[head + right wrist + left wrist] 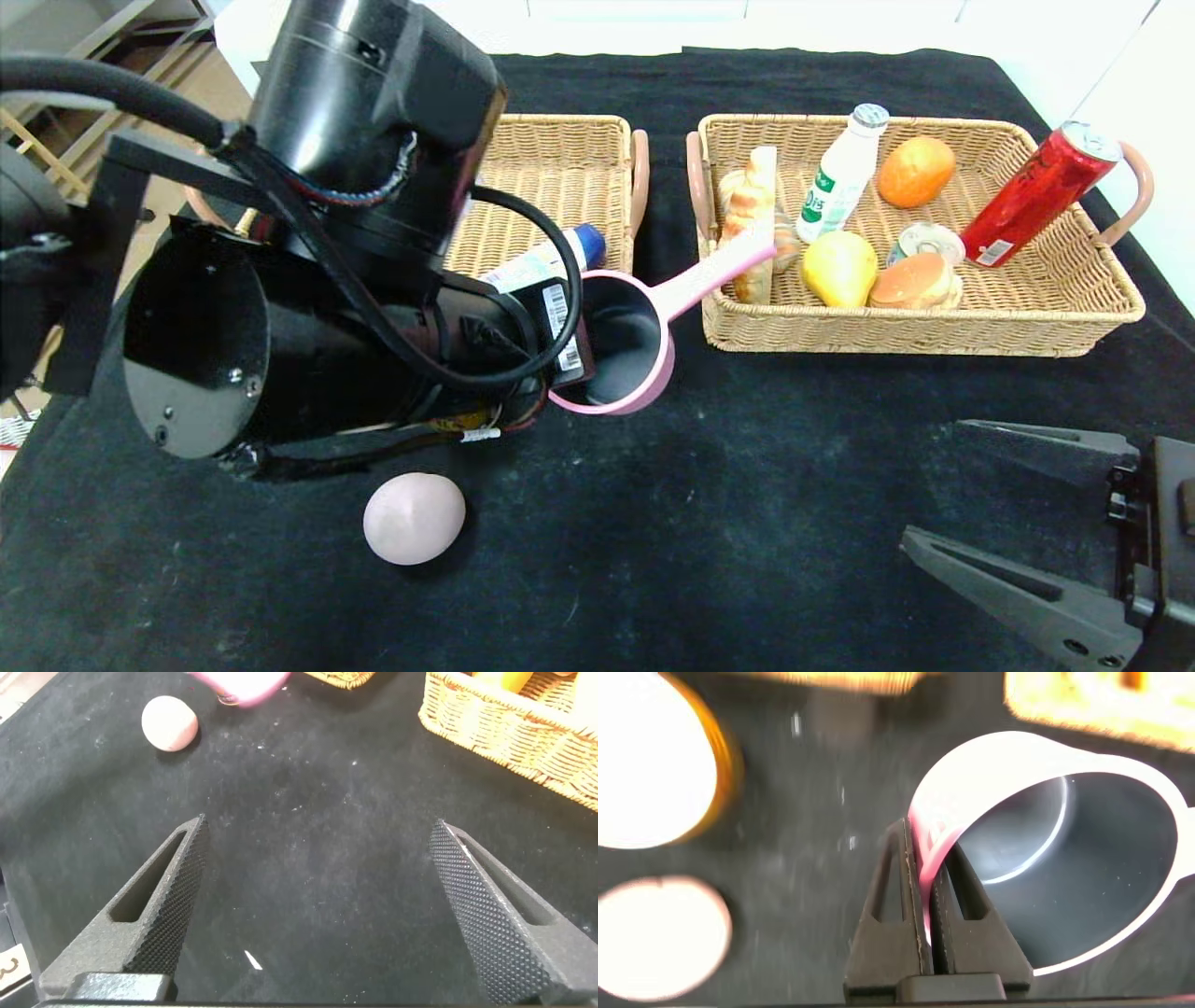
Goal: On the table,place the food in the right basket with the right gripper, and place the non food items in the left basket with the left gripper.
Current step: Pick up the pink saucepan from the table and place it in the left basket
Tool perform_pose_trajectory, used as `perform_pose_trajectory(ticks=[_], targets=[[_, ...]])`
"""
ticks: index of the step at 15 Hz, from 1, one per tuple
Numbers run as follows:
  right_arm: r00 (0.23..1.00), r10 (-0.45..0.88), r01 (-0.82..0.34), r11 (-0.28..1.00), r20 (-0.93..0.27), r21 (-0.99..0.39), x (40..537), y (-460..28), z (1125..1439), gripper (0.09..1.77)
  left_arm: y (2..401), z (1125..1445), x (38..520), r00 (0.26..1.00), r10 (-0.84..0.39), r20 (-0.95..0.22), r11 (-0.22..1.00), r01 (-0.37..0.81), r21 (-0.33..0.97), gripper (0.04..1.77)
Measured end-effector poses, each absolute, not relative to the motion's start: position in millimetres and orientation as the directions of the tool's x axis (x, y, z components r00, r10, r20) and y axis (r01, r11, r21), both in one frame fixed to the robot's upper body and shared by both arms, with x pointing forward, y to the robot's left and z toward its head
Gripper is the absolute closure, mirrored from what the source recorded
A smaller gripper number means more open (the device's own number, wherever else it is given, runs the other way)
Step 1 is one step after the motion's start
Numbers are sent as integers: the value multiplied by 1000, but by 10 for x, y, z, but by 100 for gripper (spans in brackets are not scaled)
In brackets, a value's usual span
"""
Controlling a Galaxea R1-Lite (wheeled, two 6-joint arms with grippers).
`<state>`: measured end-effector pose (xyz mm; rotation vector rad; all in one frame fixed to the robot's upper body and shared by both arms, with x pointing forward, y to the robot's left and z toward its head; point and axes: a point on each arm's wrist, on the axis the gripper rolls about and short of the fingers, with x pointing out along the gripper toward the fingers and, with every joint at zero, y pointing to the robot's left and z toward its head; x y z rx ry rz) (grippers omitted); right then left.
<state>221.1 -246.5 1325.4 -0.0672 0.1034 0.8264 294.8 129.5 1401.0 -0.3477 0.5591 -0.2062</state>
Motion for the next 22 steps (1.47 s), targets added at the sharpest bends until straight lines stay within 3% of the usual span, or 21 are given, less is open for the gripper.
perform_pose_trajectory(ticks=[9, 16, 22], targets=[[679, 725, -731, 682, -116, -20, 2218, -2476, 13257, 15, 1653, 14382, 3266, 933, -199, -299, 914, 67, -399, 165], [686, 719, -725, 689, -109, -23, 2221, -2493, 13272, 15, 1834, 14430, 3647, 977, -104, -185, 932, 31, -361, 165], [687, 719, -724, 689, -108, -23, 2221, -2493, 13272, 15, 1968, 14464, 3986, 987, -29, -156, 929, -31, -368, 165]])
